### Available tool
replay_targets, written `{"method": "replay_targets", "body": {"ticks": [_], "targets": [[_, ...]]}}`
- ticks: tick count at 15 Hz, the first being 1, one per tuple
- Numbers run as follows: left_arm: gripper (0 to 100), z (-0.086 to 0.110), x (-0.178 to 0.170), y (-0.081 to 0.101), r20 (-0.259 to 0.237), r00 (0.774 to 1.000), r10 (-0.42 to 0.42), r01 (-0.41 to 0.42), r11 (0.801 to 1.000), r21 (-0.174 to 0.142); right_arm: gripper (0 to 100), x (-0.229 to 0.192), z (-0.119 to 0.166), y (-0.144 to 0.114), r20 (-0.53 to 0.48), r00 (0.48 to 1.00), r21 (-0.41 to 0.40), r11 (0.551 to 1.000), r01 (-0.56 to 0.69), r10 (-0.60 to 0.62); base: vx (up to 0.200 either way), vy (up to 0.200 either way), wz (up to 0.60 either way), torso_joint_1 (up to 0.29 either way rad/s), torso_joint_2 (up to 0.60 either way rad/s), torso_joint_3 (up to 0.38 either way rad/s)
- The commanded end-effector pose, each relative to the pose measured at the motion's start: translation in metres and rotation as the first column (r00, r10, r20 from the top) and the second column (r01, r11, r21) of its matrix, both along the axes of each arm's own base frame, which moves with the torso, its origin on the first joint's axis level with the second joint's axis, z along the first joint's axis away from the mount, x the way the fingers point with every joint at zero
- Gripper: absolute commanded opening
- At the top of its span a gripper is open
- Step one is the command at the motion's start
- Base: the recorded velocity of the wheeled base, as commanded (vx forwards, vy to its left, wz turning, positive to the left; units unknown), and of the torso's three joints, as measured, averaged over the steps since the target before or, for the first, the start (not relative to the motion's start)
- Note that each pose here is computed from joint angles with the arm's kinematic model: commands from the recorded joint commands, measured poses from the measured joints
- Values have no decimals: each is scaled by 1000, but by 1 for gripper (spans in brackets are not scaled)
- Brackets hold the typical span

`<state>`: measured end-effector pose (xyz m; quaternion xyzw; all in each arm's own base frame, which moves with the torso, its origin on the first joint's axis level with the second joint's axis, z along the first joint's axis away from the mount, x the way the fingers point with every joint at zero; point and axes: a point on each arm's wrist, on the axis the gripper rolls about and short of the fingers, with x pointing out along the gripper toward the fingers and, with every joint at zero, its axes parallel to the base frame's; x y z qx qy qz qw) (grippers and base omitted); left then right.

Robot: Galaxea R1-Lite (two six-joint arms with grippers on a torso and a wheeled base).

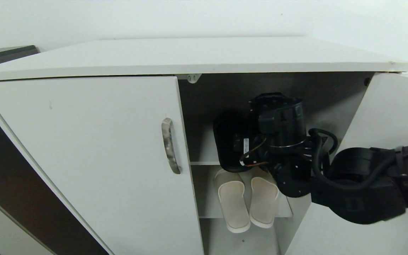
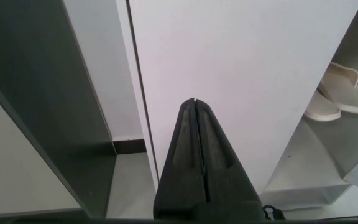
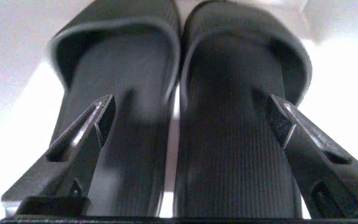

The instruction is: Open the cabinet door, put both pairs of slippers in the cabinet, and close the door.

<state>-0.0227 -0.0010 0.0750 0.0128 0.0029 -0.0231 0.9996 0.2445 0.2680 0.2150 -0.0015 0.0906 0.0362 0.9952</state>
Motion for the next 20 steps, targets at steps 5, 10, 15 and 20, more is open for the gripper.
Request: {"method": "replay_targets", "body": {"ticks": [5,10,15,20], "targets": [[0,0,0,0,0,1000,0,0,1000,0,0,-47,4,-17,36,996,40,996,-83,82,0,0,0,0,0,0],[0,0,0,0,0,1000,0,0,1000,0,0,-56,-4,-11,18,993,18,993,-116,116,0,0,0,0,0,0],[0,0,0,0,0,1000,0,0,1000,0,0,-56,-10,-9,5,993,2,993,-118,118,0,0,0,0,0,0],[0,0,0,0,0,1000,0,0,1000,0,0,-56,-12,-9,10,993,8,993,-118,118,-120,0,0,2,4,0]]}}
